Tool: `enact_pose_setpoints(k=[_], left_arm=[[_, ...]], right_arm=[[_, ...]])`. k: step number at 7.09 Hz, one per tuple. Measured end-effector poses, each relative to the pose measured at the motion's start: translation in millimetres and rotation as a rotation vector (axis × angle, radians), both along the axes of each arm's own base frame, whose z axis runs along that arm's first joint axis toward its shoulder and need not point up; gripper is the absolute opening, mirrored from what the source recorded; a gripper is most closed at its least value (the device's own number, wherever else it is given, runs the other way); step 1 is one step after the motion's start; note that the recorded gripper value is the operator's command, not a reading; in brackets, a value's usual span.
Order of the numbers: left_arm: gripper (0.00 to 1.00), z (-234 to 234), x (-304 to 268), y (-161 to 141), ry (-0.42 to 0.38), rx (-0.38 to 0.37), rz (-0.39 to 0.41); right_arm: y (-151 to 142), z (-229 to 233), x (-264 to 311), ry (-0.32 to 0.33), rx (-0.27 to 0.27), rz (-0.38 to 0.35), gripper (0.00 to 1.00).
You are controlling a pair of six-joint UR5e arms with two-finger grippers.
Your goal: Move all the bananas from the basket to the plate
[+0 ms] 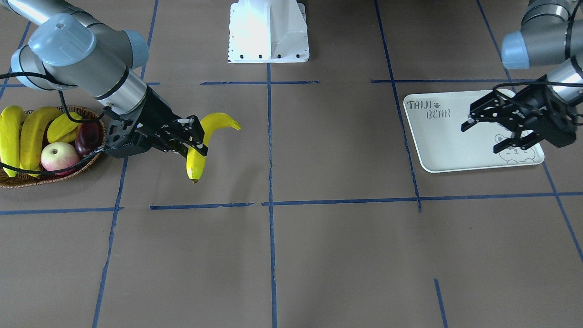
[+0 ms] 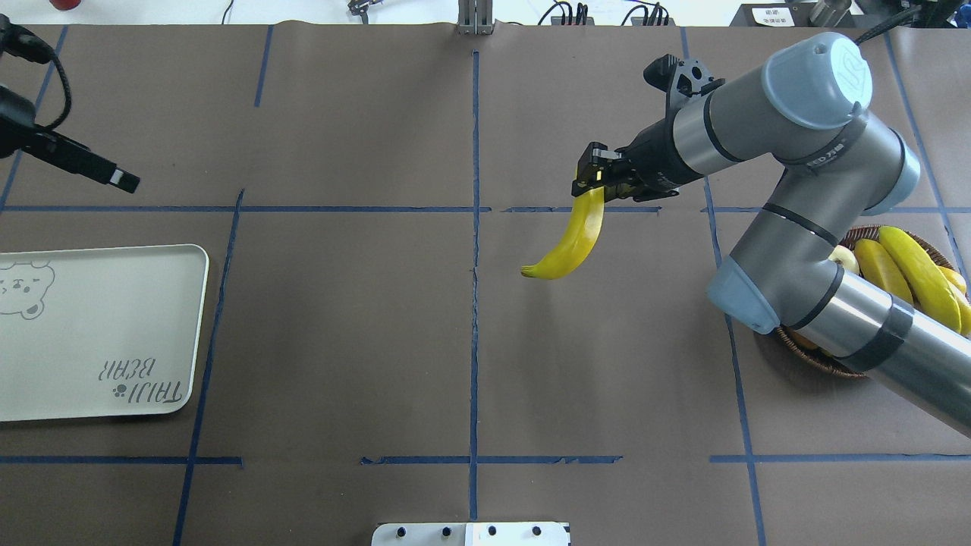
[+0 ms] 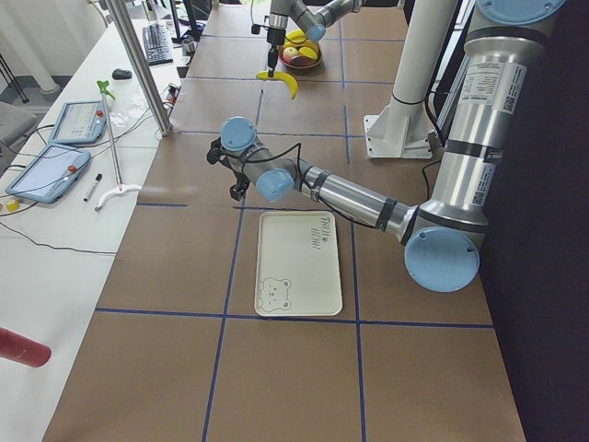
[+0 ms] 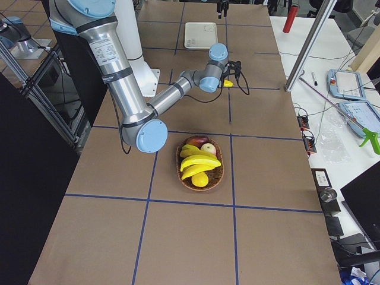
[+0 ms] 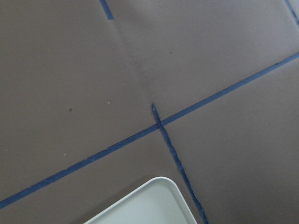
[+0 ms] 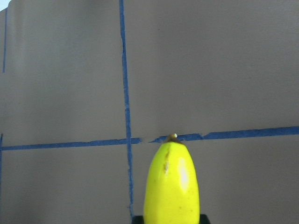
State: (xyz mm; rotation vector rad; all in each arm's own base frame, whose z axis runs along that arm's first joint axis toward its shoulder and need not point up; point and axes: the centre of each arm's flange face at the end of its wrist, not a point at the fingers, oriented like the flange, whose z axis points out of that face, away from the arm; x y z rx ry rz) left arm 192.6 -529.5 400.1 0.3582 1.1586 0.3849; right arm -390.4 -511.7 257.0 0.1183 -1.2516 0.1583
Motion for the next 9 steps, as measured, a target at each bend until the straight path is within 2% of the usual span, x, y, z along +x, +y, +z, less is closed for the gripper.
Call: enact_pose_setpoints(k=[2, 4, 5, 7, 8, 9], left_arm=[[1.00, -44.9, 45.1, 17.8, 0.130, 0.007, 0.013], [1.00, -62.2, 62.8, 33.4, 0.212, 0.070, 0.042], [1.00, -70.2, 72.2, 40.6, 0.250, 0.084, 0.031], [1.00, -87.3, 102.0, 63.0, 0.368, 0.057, -0.054], [1.00, -96.8, 109.6, 75.4, 0.434, 0.049, -0.067], [1.00, -106.9, 121.7, 89.1, 0.495, 0.069, -0.040]], right_arm=[[5.3, -22.0, -22.8, -0.041, -0.029, -0.012, 0.00], [13.4, -42.9, -36.4, -0.071, -0.040, -0.027, 0.00], [17.3, -53.0, -42.1, -0.086, -0.051, -0.031, 0.00], [23.6, -60.7, -50.1, -0.096, -0.058, -0.036, 0.00], [26.6, -63.8, -54.2, -0.099, -0.056, -0.040, 0.00], [31.0, -68.0, -59.9, -0.103, -0.053, -0.049, 0.00]])
